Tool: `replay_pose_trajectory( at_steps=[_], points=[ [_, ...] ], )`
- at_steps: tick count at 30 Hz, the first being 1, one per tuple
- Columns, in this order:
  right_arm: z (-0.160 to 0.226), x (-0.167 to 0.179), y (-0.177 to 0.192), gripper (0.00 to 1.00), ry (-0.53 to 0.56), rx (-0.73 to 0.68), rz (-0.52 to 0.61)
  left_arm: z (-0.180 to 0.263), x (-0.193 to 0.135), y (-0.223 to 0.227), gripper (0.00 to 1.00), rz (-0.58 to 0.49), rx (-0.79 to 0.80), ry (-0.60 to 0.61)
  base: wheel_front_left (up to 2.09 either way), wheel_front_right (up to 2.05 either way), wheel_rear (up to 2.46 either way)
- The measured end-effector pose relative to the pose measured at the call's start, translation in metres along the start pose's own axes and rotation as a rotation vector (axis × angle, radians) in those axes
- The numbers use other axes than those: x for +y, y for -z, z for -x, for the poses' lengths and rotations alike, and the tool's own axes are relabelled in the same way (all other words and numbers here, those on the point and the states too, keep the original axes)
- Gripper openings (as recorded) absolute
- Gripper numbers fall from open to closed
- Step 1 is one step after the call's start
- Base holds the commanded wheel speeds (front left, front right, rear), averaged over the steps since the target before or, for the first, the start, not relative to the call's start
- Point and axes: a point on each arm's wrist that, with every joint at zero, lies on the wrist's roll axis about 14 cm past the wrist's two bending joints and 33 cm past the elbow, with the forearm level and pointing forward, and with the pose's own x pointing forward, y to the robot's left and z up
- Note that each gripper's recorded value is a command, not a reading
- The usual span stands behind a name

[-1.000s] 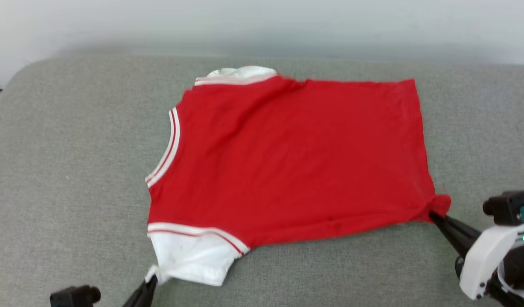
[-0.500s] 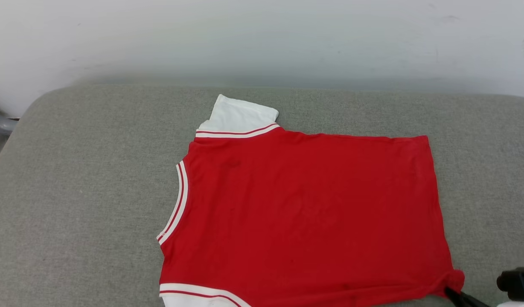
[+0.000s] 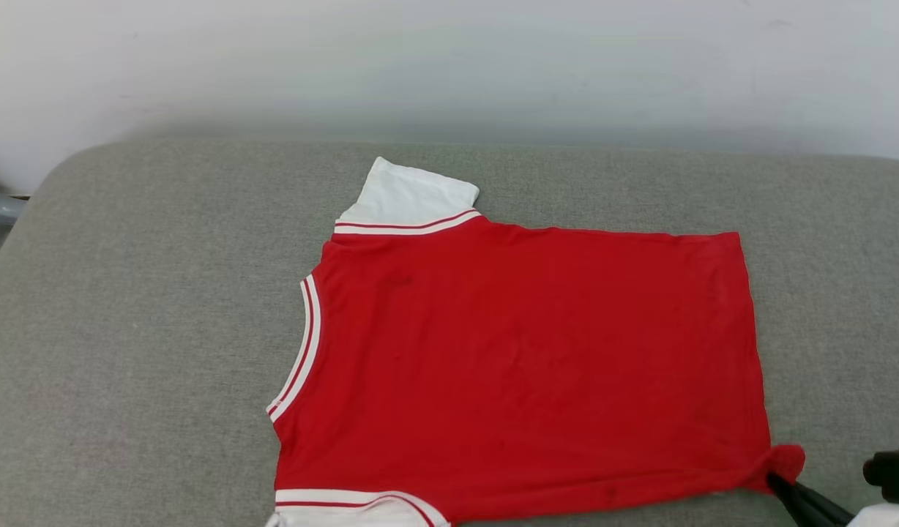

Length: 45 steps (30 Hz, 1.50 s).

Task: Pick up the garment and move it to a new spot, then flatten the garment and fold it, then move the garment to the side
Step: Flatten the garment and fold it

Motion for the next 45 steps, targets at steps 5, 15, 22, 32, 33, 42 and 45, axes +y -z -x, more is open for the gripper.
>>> replay_pose_trajectory(
  at_steps=[5,15,22,32,33,42,45],
  points=[
    [-0.005,0.004,-0.007,0.00,-0.008,-0.011,-0.009,-0.019,-0.007,-0.033,0.00,-0.072,-0.069,0.041,0.00,0.00,0.00],
    [-0.016,0.006,-0.024,0.00,-0.013,-0.050,-0.022,-0.068,-0.033,-0.093,0.00,-0.262,-0.110,0.160,0.00,0.00,0.00],
    [-0.034,0.000,-0.041,0.00,-0.014,-0.064,-0.023,-0.113,-0.046,-0.123,0.00,-0.359,-0.094,0.214,0.00,0.00,0.00],
    [-0.063,-0.017,-0.042,0.00,0.003,0.000,-0.012,-0.174,-0.038,-0.123,0.00,-0.380,-0.014,0.206,0.00,0.00,0.00],
    [-0.066,-0.018,-0.041,0.00,0.004,0.006,-0.014,-0.179,-0.035,-0.120,0.00,-0.377,-0.001,0.197,0.00,0.00,0.00],
    [-0.080,-0.019,-0.019,0.00,0.000,0.086,-0.015,-0.204,-0.002,-0.086,0.00,-0.364,0.117,0.125,0.00,0.00,0.00],
    [-0.081,-0.018,-0.017,0.00,0.001,0.092,-0.015,-0.205,0.000,-0.081,0.00,-0.355,0.123,0.117,0.00,0.00,0.00]
  ],
)
